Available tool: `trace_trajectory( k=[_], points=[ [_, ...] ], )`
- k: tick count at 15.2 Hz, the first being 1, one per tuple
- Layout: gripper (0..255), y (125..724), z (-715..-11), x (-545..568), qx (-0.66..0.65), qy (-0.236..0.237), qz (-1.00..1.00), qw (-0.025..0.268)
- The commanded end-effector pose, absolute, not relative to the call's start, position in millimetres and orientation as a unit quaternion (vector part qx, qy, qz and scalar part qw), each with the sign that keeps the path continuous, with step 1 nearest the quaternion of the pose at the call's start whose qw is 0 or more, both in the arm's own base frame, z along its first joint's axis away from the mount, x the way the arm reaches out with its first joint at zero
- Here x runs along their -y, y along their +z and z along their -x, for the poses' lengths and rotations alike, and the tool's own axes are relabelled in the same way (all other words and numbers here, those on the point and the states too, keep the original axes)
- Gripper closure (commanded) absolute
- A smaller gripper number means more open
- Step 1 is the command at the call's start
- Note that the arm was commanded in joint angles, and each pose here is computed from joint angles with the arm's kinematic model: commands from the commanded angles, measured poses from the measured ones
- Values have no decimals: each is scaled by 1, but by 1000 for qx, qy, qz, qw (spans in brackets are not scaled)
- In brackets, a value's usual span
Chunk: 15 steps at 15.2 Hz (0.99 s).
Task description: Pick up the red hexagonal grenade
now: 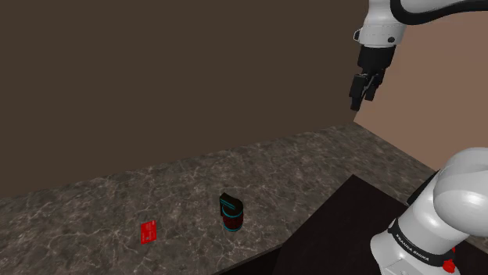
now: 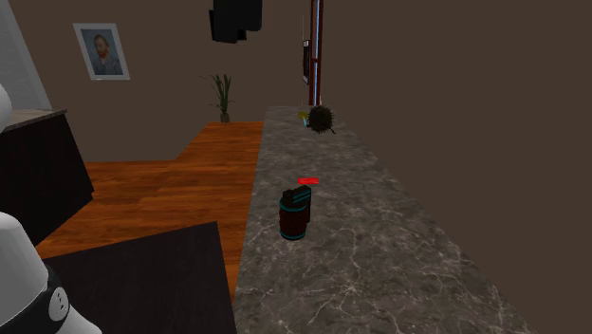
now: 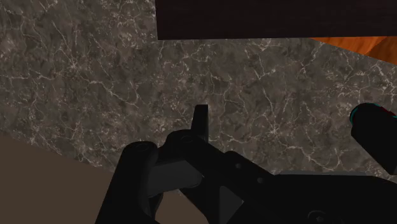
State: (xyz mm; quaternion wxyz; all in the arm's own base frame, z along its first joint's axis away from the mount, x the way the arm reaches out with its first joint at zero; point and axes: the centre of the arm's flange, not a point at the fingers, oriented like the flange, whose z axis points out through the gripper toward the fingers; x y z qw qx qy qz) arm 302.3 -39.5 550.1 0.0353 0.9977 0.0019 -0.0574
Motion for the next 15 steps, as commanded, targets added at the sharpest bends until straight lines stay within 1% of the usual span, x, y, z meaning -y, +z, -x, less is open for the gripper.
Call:
trace_trajectory(
  k=[1,15],
  points=[
    [0,550,-302,39,-2,-57,-998,35],
    [0,419,-360,-71,2,-56,-998,16]
  ],
)
